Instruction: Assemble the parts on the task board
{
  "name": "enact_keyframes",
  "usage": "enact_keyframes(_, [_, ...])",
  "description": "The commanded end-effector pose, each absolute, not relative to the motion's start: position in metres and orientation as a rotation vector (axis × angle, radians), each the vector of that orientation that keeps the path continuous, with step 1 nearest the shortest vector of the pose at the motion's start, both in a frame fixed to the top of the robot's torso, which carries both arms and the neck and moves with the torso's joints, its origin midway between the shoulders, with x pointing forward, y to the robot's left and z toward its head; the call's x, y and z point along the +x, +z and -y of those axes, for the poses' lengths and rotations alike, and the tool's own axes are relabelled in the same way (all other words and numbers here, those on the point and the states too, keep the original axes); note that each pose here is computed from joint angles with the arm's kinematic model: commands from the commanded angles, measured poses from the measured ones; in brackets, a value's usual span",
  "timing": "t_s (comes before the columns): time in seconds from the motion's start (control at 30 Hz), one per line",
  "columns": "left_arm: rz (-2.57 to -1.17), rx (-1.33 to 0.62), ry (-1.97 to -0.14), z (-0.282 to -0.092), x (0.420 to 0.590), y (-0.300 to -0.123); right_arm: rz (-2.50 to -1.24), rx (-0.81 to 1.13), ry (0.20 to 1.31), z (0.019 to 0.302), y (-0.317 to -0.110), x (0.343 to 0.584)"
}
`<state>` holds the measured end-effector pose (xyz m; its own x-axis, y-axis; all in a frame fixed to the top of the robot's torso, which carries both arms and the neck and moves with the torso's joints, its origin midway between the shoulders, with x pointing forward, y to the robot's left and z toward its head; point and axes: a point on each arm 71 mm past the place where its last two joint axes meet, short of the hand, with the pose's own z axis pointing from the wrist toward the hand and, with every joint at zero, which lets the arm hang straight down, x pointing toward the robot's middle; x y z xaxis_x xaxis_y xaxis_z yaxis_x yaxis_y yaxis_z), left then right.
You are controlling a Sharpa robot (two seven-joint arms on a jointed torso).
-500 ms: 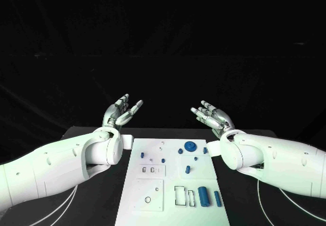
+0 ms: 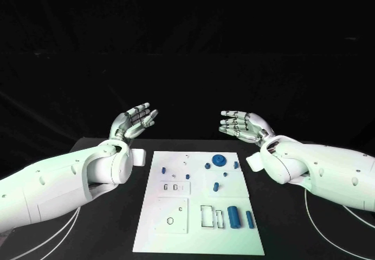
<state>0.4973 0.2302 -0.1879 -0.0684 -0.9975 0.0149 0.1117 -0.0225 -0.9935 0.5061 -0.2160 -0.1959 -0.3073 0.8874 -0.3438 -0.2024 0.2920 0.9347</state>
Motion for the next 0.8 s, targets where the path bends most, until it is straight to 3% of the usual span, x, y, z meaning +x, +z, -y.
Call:
enact_keyframes(0.03, [-1.203, -1.052, -1.395, -0.227, 0.495, -0.185, -1.552, 0.370, 1.153, 0.210, -0.191, 0.504])
enact_keyframes(0.3, [-1.278, -0.962, -1.405, -0.228, 0.489, -0.183, -1.610, 0.055, 0.987, 0.203, -0.184, 0.503])
enact_keyframes(0.53, [-1.342, -0.913, -1.421, -0.224, 0.478, -0.177, -1.682, -0.226, 0.749, 0.197, -0.180, 0.504])
enact_keyframes(0.8, [-1.376, -0.886, -1.482, -0.214, 0.467, -0.166, -1.660, -0.391, 0.601, 0.185, -0.175, 0.501])
